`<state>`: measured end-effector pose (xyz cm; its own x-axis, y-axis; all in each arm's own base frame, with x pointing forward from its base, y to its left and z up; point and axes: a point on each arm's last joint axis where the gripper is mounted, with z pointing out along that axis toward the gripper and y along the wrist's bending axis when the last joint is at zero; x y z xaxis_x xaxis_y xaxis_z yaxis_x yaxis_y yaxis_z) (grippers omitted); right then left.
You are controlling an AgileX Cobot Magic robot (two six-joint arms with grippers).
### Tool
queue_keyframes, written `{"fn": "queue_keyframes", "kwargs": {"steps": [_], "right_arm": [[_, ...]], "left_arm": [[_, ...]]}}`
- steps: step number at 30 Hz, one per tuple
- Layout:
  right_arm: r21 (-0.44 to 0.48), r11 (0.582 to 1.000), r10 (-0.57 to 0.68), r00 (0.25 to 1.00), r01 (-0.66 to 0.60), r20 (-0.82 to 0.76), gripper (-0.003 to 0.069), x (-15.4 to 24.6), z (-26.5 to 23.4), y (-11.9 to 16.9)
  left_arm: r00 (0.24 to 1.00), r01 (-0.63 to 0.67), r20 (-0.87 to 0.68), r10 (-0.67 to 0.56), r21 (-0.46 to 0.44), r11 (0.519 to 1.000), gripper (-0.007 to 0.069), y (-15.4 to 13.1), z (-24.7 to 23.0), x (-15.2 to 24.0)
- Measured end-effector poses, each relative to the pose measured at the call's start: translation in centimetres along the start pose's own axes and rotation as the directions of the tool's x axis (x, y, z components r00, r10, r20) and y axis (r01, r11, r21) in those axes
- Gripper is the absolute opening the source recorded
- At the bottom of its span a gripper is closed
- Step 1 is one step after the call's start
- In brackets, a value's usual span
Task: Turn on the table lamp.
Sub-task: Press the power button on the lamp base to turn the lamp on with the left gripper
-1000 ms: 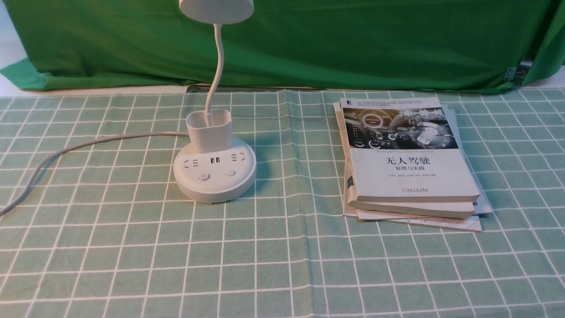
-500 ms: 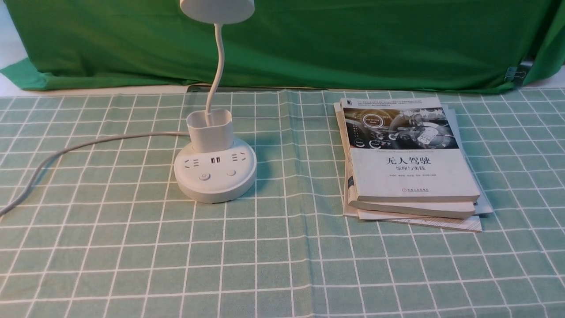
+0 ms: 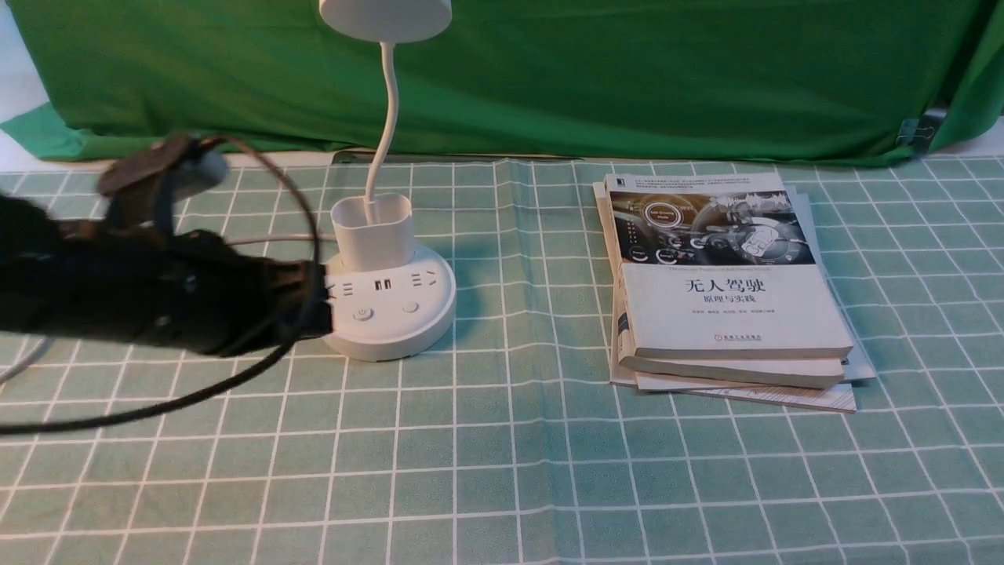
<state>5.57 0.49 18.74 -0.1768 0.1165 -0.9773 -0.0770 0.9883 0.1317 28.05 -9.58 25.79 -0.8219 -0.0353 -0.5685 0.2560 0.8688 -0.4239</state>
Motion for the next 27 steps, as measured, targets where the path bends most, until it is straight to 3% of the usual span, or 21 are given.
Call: {"fn": "queue_keyframes", "kwargs": {"steps": [4,9,16,27], "right_arm": [[0.0,1.0,0.0,1.0,0.0,0.0,0.0238,0.0,0.0,0.0],[0.0,1.0,0.0,1.0,0.0,0.0,0.0238,0.0,0.0,0.0],[0.0,1.0,0.0,1.0,0.0,0.0,0.0238,0.0,0.0,0.0],[0.0,1.0,0.0,1.0,0.0,0.0,0.0238,0.0,0.0,0.0]], "left_arm": [[0.984,-0.157,-0.102,0.145,-0.117,0.981,0.0021,-2.0,5.4,-2.4],[0.97,-0.2,-0.18,0.163,-0.209,0.957,0.0021,-2.0,10.4,-4.4],[0.968,-0.192,-0.208,0.14,-0.254,0.948,0.0021,-0.8,14.0,-5.1],[0.975,-0.171,-0.185,0.125,-0.261,0.95,0.0021,-0.6,14.8,-5.1]]}}
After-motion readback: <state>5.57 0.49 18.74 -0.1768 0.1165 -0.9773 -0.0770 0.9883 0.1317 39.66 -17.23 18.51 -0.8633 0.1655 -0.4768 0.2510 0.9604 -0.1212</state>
